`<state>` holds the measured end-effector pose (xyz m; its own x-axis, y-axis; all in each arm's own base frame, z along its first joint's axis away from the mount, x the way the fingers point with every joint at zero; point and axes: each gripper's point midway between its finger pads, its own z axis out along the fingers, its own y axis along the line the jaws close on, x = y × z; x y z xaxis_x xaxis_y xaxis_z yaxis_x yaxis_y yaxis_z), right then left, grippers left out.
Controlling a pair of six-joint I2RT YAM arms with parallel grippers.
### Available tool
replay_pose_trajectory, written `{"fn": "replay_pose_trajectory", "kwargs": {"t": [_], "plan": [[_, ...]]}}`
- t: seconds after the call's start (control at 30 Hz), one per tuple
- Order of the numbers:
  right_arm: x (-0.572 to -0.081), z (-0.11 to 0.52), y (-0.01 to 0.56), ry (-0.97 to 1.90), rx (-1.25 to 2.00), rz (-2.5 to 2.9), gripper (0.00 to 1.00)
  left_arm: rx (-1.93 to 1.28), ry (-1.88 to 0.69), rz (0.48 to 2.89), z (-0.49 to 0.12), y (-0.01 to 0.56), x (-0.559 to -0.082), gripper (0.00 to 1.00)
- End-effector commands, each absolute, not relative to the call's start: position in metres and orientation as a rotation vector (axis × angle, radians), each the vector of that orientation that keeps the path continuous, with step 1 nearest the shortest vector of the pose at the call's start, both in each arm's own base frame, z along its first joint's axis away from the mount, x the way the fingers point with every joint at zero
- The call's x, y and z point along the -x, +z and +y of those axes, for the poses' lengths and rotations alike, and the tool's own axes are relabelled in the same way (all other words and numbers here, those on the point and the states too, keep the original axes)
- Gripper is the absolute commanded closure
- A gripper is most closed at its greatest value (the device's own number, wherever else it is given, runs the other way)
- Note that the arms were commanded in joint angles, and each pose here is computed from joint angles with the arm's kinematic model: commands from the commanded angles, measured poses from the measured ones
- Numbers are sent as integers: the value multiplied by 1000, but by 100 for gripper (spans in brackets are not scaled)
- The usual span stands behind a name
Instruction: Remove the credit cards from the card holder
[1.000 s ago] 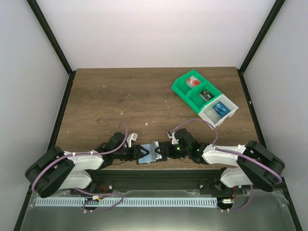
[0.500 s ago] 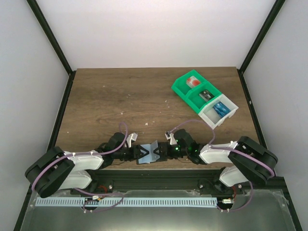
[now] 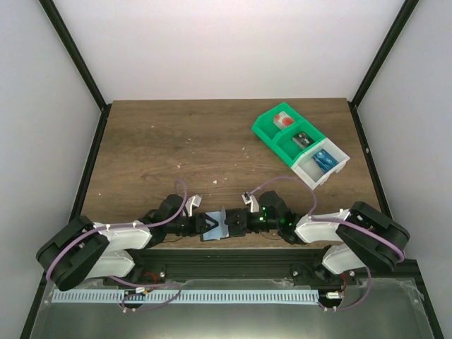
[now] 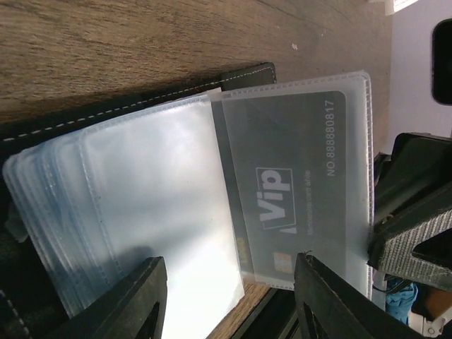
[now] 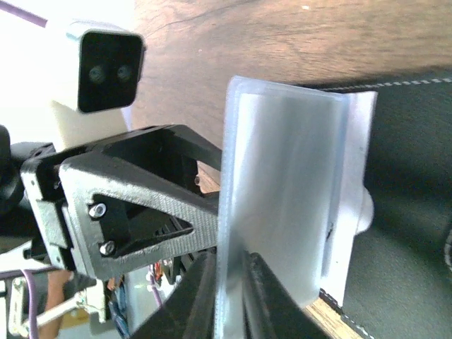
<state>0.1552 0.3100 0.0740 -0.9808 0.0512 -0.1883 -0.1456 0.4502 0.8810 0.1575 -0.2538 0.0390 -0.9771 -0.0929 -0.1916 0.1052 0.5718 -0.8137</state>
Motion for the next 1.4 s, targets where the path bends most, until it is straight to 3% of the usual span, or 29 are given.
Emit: {"fn": "replay_pose_trajectory", "kwargs": {"t": [0.0,0.13,0.27,0.5,0.77,1.2,1.37], "plan": [[-151,315,83,1629,127,2451,91,24,-1310,2641,-243,25,-151,48],[-151,316,76,1620,114,2471,99,26,-1318,2639,-243,25,-151,49],[-151,315,67,1595,94,2504,99,27,-1317,2640,-243,25,-151,49],[-157,310,57,1494,65,2555,76,26,-1316,2638,-243,25,-151,49],[-162,306,53,1394,74,2582,76,18,-1368,2620,-249,38,-152,49],[-160,324,50,1380,144,2610,66,17,-1440,2470,-260,93,-172,46],[-171,304,37,1138,94,2674,68,6,-1427,2486,-261,90,-175,47]]}}
